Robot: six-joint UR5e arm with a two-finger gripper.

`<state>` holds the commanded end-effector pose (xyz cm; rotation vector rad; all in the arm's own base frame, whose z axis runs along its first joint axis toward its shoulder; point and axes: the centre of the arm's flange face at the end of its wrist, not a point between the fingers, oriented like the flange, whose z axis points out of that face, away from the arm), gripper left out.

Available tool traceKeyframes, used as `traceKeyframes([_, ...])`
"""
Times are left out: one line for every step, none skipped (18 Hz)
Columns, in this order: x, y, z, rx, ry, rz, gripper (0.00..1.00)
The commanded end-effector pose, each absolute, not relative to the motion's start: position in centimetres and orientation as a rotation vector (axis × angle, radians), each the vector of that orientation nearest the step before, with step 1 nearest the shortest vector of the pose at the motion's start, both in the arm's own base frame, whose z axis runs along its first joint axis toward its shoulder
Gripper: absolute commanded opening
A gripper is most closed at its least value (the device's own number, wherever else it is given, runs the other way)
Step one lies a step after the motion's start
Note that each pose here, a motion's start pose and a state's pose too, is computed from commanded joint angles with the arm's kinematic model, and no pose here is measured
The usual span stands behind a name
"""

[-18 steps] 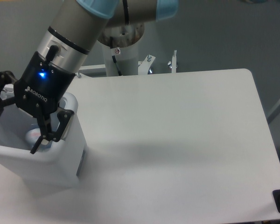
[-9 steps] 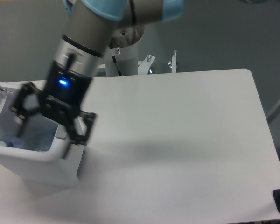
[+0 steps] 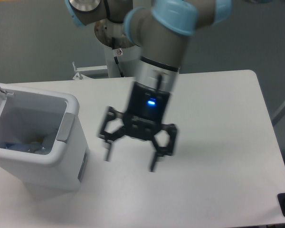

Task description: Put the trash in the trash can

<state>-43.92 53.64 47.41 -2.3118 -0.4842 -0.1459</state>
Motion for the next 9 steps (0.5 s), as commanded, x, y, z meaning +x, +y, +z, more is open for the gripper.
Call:
traceKeyframes([-44.6, 52.9, 46.7, -2.323, -0.480, -0.137, 1.00])
traceKeyframes([-45.3, 52.1, 45.7, -2.337, -0.475, -0.132, 1.00])
traceKeyframes([-46.0, 51.1, 44.9, -2.353, -0.460, -0.116, 1.00])
traceKeyframes([-46.3, 50.4, 43.9, -2.372, -0.443, -0.107, 1.00])
traceKeyframes([-46.6, 49.7, 43.1, -2.390, -0.425, -0.092, 1.00])
traceKeyframes([-47.0, 49.0, 42.3, -2.412, -0.413, -0.076, 1.00])
traceKeyframes([-47.2, 48.6, 41.7, -2.435, -0.392, -0.054, 1.00])
traceKeyframes([-47.2, 48.3, 41.3, -2.458, -0.380, -0.030, 1.00])
traceKeyframes([-47.3, 48.0, 41.1, -2.485, -0.378, 0.004, 1.00])
